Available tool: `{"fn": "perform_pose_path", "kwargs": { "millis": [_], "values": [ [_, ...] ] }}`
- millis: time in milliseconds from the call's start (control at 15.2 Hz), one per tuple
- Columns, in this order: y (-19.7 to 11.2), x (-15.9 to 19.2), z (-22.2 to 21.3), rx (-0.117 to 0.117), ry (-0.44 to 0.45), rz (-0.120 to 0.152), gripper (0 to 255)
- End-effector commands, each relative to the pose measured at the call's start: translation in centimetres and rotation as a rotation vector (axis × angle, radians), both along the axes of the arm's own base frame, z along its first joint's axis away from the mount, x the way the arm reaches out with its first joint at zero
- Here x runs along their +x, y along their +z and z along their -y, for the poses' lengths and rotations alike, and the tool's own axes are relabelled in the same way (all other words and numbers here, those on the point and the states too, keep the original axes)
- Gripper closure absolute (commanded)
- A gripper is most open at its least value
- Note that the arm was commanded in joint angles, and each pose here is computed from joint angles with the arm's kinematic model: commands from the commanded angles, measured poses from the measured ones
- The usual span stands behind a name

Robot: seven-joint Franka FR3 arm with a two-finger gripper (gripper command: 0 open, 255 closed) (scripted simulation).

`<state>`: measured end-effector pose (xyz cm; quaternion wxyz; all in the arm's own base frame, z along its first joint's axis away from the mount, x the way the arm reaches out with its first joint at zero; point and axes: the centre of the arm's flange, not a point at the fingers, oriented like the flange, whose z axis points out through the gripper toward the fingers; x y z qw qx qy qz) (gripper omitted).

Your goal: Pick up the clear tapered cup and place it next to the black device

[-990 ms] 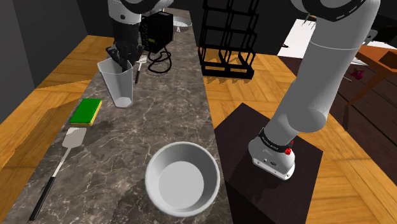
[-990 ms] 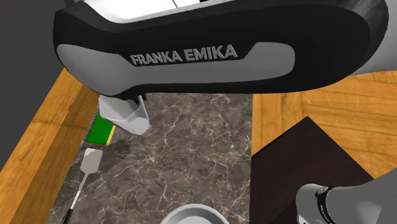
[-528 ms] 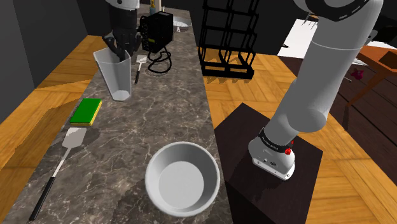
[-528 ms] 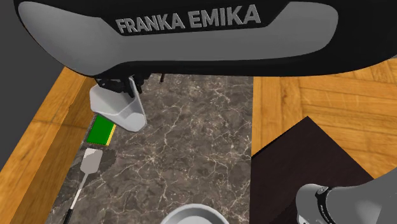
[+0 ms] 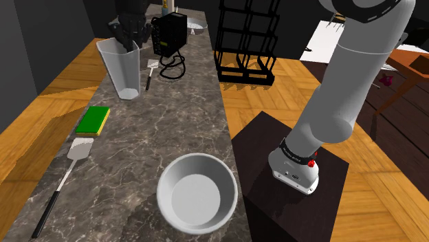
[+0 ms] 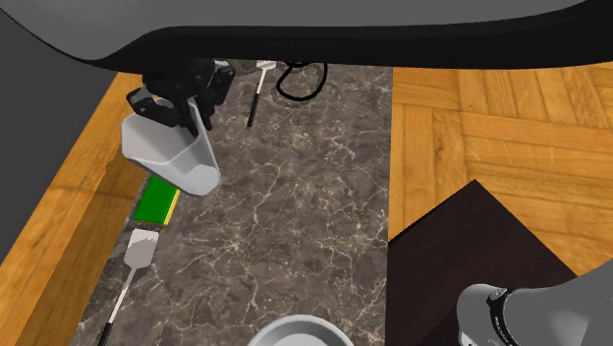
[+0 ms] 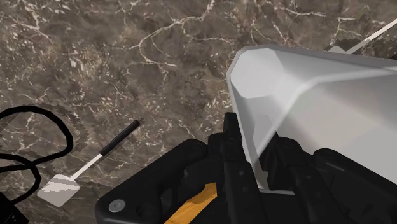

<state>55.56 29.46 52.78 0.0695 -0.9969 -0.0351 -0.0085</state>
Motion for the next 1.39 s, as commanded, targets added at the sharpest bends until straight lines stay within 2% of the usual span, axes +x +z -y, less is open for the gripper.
{"fn": "perform_pose_path", "kwargs": {
  "millis": [0,1320],
  "values": [
    [1.1,0.0,0.0,0.0,0.0,0.0,255],
    [11.7,0.0,0.0,0.0,0.0,0.0,255]
  ]
}}
